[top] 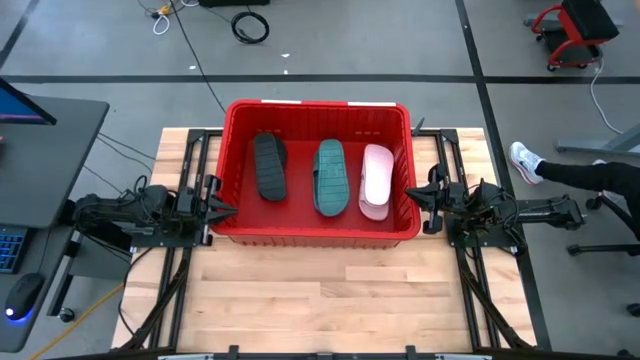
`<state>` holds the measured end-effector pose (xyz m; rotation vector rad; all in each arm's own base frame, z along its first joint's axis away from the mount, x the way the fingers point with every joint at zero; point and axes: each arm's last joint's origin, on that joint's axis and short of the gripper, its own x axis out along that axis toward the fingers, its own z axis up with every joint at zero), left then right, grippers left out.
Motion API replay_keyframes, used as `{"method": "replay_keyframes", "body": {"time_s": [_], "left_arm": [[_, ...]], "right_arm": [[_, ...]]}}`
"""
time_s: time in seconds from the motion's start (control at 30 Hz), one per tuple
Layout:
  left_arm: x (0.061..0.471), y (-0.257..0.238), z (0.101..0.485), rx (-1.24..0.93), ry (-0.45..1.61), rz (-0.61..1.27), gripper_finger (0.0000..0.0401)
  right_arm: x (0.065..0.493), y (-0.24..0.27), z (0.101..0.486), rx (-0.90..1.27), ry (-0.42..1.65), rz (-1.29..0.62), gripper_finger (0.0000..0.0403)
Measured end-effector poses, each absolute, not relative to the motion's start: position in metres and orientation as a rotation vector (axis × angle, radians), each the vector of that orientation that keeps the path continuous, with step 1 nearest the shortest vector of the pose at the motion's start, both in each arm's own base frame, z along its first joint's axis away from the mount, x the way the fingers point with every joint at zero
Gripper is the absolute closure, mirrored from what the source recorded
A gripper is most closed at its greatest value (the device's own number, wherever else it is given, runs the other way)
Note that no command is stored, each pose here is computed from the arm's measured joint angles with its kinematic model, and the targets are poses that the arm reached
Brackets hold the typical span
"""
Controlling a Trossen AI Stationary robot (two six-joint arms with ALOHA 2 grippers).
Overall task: Pick and place slides into bin
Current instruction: Return to Home Position
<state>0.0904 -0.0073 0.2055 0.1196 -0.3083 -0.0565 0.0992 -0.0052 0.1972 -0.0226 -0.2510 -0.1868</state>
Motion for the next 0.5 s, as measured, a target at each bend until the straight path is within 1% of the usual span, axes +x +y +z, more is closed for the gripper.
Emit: {"method": "replay_keyframes", "body": {"time_s": [0.33,0.5], "left_arm": [[0.0904,-0.0073,0.2055,0.119,-0.309,-0.056,0.0362],[0.0904,-0.0073,0.2055,0.119,-0.309,-0.056,0.0362]], "right_arm": [[0.0992,-0.0052,0.1972,-0.023,-0.251,-0.187,0.0389],[0.0992,-0.0052,0.1973,-0.023,-0.252,-0.187,0.0389]]}}
